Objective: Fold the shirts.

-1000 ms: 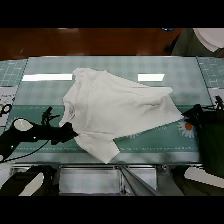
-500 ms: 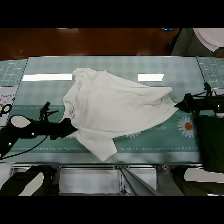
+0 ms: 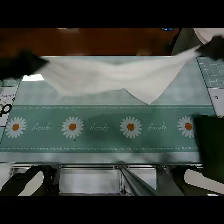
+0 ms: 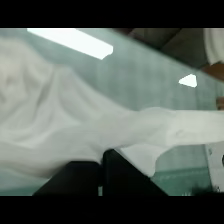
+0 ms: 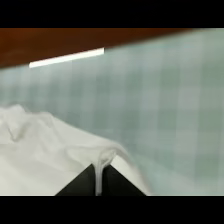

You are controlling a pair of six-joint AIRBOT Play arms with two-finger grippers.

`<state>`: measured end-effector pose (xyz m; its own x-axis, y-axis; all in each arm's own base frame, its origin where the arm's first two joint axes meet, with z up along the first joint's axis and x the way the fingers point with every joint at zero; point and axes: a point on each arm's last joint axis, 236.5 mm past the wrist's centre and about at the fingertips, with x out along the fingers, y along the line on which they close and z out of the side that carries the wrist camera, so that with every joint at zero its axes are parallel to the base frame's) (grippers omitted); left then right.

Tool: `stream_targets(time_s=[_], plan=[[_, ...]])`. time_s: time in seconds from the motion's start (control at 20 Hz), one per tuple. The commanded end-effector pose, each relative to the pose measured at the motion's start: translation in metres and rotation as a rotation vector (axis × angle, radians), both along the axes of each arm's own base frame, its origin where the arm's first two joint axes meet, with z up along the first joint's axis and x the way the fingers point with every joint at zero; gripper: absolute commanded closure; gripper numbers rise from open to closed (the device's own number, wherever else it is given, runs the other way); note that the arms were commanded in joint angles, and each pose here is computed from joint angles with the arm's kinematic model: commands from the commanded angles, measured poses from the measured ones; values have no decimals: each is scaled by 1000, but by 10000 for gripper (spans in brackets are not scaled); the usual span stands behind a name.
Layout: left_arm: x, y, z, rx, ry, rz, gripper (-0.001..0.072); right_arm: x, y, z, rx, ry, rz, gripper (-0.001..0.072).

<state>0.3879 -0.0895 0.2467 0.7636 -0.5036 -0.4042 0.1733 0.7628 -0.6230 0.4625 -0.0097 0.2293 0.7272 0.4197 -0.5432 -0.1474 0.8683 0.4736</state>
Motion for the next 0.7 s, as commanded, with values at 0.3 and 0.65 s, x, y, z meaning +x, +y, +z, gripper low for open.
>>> stream_targets(time_s=[0.3, 0.65], plan=[[-88, 29, 266, 187, -624, 118, 691, -136, 23, 259, -310, -639, -143, 688], [-201, 32, 309, 434, -802, 298, 691, -238, 16, 258, -488, -589, -259, 688]])
